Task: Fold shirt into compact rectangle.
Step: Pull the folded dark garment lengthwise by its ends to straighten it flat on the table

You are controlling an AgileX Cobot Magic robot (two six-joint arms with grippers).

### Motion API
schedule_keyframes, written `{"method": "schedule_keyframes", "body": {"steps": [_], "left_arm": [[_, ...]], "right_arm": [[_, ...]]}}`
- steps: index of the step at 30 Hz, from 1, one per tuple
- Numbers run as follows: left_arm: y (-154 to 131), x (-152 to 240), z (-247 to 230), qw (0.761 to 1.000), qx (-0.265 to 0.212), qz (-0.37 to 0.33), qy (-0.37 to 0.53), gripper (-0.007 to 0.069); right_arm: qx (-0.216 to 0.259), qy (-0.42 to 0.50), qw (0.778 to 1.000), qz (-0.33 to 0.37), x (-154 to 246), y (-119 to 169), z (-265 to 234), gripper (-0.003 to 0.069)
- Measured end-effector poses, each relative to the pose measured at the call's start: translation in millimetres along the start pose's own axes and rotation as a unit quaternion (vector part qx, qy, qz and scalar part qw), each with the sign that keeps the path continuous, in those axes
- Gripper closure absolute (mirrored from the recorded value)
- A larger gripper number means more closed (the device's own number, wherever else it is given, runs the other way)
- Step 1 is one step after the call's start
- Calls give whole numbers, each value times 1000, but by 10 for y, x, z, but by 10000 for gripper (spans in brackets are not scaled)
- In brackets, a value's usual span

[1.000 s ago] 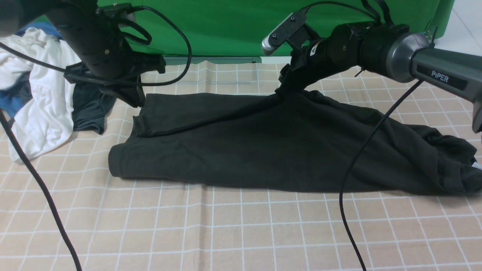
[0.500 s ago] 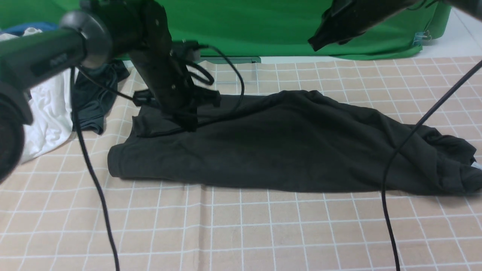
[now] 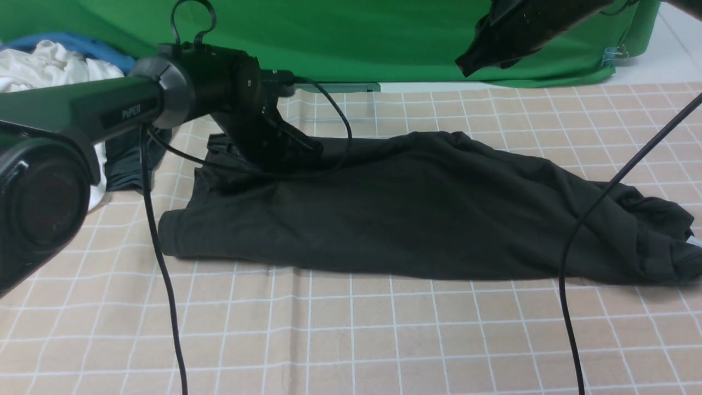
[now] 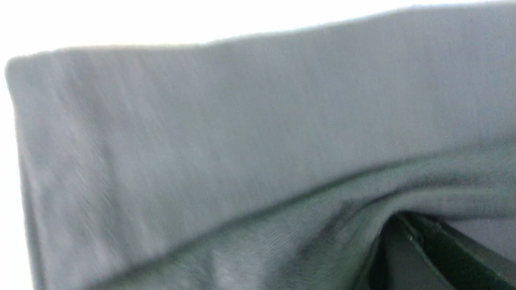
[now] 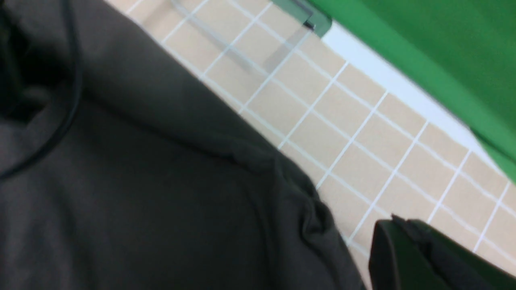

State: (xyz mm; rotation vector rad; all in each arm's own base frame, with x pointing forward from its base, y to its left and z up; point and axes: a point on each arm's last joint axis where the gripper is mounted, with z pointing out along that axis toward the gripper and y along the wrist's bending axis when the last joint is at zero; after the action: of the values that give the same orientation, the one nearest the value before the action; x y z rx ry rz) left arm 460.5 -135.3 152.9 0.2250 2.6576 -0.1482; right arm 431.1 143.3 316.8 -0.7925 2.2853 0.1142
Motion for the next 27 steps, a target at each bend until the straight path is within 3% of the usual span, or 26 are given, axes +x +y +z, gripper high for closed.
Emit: {"method": "schedule_keyframes", "body": {"steps": [8, 13, 20, 25, 27], "left_arm": [[453, -316, -138, 997, -30, -40, -57, 606], [650, -407, -426, 997, -41, -60, -5, 606], [453, -286, -923, 998, 2, -30, 55, 606], [192, 11, -1067, 997, 26, -11, 68, 606], [37, 309, -934, 995, 40, -7, 96, 606]], "right_arm": [[-30, 65, 997, 4, 94, 62, -174, 621], [-40, 92, 995, 10, 133, 74, -325, 621], [-20, 111, 992, 60, 256, -189, -362, 597], [-1, 131, 986, 106, 417, -476, -325, 498], [-5, 170, 977, 129, 577, -608, -191, 414]]}}
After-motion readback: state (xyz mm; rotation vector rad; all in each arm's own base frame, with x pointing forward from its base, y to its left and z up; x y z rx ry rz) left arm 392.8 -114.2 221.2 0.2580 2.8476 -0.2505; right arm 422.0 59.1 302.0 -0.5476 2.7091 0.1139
